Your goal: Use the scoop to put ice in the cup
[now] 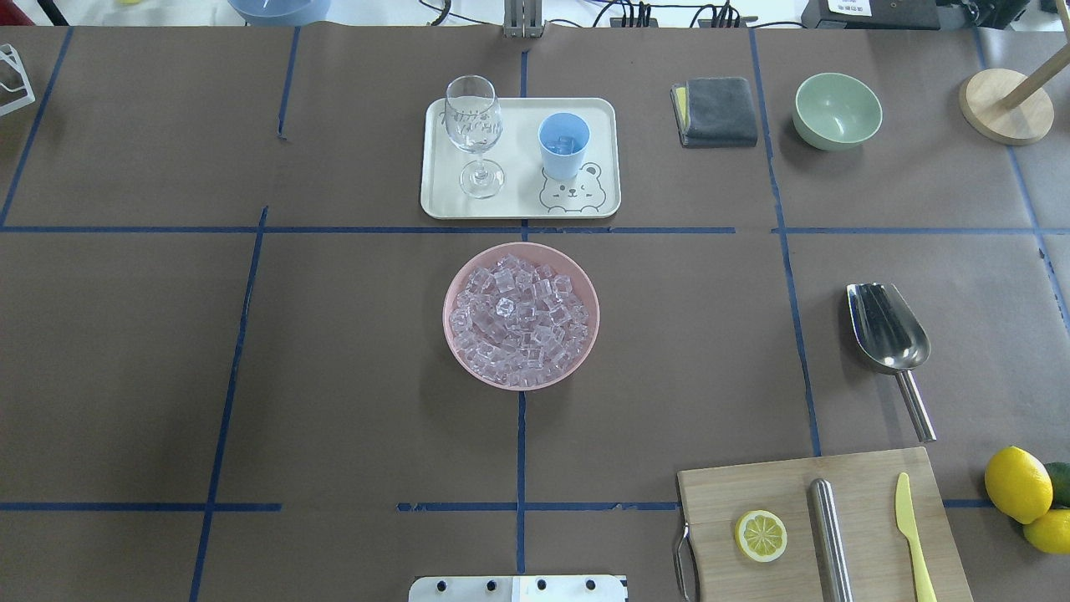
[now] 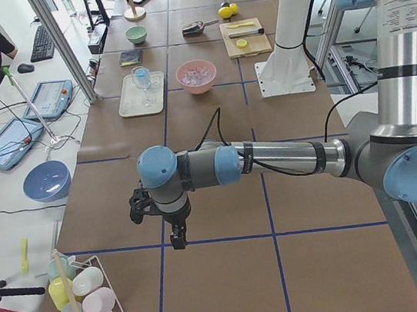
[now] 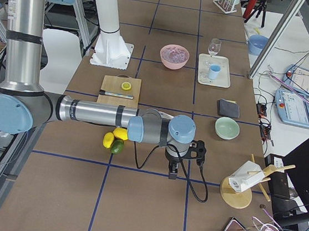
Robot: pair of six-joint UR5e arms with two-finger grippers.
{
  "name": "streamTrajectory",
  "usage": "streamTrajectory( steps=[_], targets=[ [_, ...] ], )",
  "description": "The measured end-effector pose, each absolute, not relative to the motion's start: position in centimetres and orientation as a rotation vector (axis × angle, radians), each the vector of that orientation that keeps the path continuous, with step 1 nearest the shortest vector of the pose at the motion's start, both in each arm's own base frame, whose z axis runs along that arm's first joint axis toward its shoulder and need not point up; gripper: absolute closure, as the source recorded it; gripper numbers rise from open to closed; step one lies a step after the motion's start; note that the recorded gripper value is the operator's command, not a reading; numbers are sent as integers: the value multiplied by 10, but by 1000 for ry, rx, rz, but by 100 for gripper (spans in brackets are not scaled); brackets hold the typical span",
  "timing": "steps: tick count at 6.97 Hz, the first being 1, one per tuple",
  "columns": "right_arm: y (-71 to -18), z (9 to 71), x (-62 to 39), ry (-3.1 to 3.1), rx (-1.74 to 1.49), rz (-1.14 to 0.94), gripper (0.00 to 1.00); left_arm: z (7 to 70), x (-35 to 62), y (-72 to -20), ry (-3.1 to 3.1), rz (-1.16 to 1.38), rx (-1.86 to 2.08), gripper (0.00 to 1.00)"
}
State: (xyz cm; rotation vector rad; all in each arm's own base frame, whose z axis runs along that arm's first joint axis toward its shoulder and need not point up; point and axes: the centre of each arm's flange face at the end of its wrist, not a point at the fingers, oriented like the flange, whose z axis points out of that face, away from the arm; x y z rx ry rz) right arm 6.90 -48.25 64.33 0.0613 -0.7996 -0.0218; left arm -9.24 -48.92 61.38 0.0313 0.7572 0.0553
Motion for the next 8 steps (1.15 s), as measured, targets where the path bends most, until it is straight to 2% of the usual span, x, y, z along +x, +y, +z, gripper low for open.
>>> streamTrajectory(
  steps=[8],
  targets=[
    [-481,646,69,-803,56,-19,0,616,-92,-489,756,62,32,0]
  ],
)
